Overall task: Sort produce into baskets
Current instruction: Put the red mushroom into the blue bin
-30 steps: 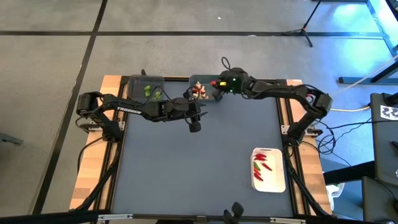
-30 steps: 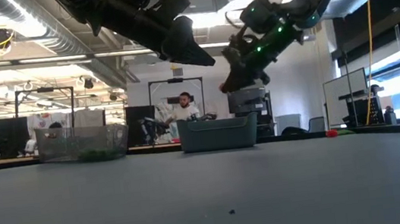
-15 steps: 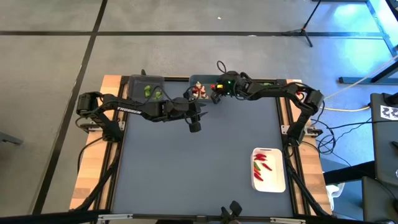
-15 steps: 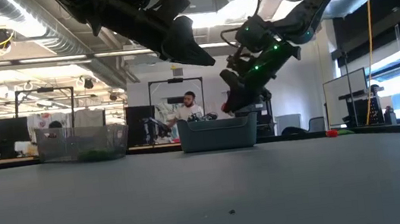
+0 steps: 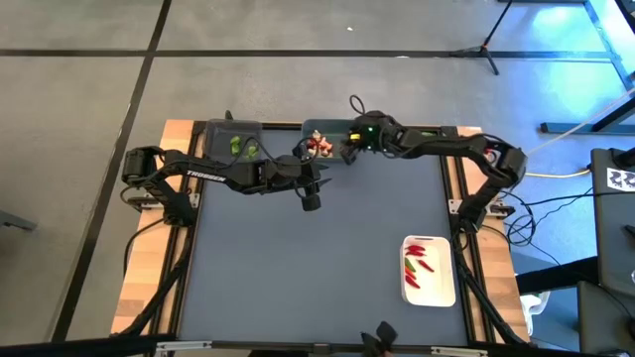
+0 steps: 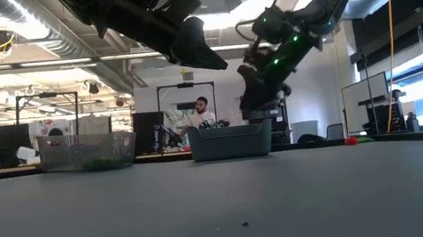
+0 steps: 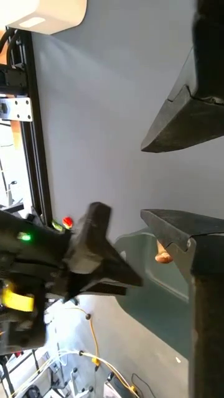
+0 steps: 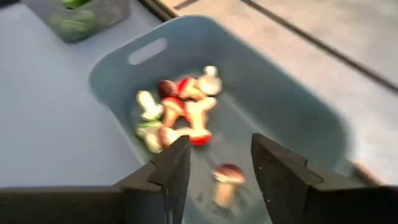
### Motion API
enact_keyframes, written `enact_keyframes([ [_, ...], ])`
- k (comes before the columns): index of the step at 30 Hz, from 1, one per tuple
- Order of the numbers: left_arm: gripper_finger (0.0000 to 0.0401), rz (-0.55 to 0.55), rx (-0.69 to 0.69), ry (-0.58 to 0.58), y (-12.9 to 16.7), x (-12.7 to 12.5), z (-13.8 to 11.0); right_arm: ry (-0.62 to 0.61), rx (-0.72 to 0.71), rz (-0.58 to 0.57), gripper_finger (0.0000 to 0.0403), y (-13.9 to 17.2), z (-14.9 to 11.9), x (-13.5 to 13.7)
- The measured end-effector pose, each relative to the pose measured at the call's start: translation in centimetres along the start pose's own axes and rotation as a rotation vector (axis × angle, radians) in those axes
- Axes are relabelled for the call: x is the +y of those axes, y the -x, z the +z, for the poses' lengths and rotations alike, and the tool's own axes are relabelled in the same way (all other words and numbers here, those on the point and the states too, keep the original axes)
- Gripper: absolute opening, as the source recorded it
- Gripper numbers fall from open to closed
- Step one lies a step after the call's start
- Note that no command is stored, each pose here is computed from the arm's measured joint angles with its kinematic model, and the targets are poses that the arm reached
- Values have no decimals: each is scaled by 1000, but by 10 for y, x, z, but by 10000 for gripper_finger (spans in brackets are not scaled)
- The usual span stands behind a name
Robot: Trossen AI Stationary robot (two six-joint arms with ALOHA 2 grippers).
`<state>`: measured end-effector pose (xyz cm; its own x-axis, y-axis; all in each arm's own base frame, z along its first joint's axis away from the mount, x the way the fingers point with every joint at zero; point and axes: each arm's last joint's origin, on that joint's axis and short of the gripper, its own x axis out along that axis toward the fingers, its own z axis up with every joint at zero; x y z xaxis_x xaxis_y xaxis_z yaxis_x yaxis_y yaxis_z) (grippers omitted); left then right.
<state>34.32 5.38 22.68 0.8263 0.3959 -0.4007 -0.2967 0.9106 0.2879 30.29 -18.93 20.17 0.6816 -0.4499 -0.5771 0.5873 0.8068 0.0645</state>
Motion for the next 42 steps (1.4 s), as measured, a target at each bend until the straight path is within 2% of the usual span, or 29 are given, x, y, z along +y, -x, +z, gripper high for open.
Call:
enact_keyframes([
  [4,155,0,0,0,0,0,0,45,28,-102,168,24,6,-3],
  [12,155,0,0,5,0,0,0,143,199,-422,165,69,1,-16],
  [16,155,0,-1,4,0,0,0,125,326,-501,165,77,-8,-35],
  [20,155,0,0,5,0,0,0,30,412,-560,165,80,-18,-61],
  [25,155,0,-1,4,0,0,0,-122,466,-551,165,81,-38,-89],
  [29,155,1,-2,5,0,0,0,-192,470,-545,165,80,-56,-106],
  [34,155,1,-2,5,0,0,0,-238,450,-574,165,82,-64,-121],
  [39,155,0,-2,5,0,0,0,-280,407,-526,165,82,-64,-132],
  [42,155,1,-2,5,0,0,0,-281,435,-527,165,76,-69,-135],
])
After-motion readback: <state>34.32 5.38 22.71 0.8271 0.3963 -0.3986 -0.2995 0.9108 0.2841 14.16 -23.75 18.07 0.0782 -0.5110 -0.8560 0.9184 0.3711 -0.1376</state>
